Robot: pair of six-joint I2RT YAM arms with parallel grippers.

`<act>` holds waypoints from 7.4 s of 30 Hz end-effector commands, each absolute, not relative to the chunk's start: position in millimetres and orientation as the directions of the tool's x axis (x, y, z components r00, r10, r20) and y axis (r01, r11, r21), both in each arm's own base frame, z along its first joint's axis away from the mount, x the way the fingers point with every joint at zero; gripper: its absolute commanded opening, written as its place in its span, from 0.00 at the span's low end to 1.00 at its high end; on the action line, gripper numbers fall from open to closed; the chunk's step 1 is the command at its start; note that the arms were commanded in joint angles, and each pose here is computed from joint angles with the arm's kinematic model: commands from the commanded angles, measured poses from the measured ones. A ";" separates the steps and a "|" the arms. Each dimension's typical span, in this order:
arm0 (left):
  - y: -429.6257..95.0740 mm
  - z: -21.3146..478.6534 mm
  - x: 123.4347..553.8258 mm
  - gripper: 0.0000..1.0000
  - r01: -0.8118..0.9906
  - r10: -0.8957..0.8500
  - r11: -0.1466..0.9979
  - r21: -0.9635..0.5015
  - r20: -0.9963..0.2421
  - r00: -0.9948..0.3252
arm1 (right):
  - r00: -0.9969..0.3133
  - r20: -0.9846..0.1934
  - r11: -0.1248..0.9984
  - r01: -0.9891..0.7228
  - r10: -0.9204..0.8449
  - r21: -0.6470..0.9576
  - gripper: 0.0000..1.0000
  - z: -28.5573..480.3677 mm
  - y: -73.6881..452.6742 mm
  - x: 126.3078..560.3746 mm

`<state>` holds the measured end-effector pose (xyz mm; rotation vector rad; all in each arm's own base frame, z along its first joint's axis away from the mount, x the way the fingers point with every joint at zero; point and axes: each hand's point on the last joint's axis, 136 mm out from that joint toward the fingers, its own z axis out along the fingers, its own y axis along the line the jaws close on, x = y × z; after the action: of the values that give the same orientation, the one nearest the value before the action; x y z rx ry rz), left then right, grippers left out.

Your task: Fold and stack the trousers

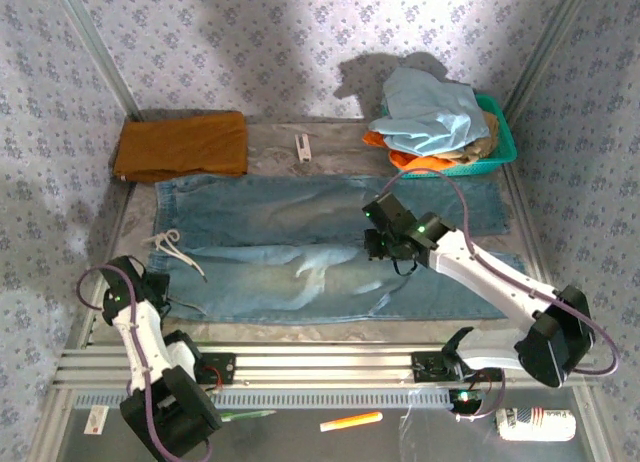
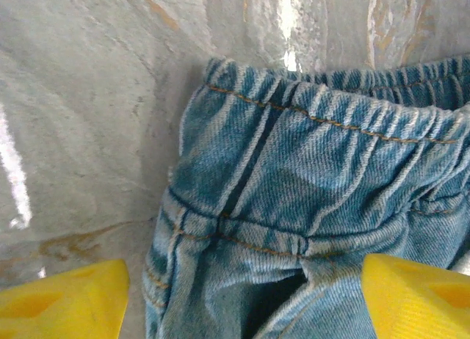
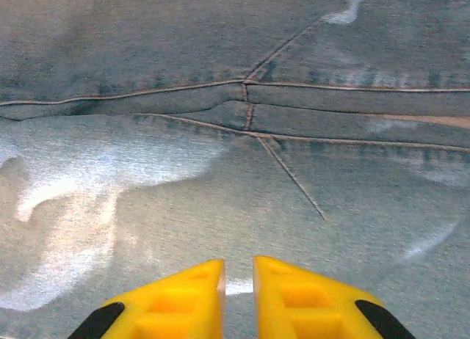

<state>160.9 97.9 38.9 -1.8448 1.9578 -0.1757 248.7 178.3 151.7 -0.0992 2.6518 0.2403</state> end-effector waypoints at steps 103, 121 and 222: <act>82.4 307.2 239.9 0.00 -0.534 -0.853 0.484 -0.693 -0.511 -0.109 | -0.132 -0.467 0.404 0.730 0.875 0.551 0.00 207.9 -120.4 228.3; 120.0 299.3 311.4 0.00 -0.565 -0.840 0.501 -0.656 -0.526 -0.135 | -0.444 -0.557 0.671 0.676 0.702 0.306 0.00 199.5 -119.5 349.7; -214.5 98.5 321.2 0.74 -0.005 -0.116 0.962 -0.273 -0.391 -0.913 | -0.313 -0.213 0.359 0.903 0.926 0.235 0.71 64.4 -156.8 280.2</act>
<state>311.7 -198.2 81.0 -0.1395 2.7323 -0.3119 273.7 -150.3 72.0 1.5494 2.3379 0.0593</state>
